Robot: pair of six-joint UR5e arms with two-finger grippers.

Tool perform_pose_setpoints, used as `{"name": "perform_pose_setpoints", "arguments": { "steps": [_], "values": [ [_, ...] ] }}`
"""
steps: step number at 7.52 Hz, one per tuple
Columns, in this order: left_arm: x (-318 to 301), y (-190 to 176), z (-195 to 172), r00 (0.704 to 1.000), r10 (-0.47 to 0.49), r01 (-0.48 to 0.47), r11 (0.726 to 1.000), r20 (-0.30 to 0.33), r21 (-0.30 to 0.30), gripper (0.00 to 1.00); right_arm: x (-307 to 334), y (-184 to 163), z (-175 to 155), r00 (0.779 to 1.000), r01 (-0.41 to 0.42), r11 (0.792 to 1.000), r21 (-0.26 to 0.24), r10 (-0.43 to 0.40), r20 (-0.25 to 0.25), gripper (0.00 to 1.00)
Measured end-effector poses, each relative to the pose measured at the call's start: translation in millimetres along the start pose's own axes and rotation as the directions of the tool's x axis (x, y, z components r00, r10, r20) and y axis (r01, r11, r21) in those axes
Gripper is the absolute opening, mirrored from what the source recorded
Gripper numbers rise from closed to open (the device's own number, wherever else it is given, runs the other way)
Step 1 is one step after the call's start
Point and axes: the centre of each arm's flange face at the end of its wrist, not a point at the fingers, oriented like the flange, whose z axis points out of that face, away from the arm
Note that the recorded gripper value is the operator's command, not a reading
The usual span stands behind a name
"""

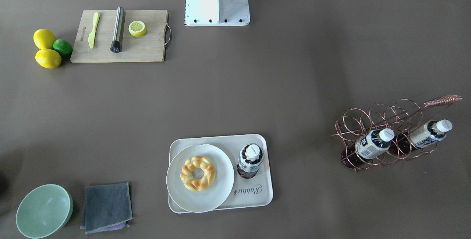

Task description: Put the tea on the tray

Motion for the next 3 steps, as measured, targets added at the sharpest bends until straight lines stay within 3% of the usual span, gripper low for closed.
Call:
{"name": "perform_pose_setpoints", "arguments": {
  "steps": [3],
  "values": [
    [-2.6,0.4,2.7,1.0,-0.004,0.004,1.0,0.001,-0.005,0.97,-13.6,-6.8,-3.9,1.0,0.025,1.0,0.009,-0.025,0.003,1.0]
  ]
}}
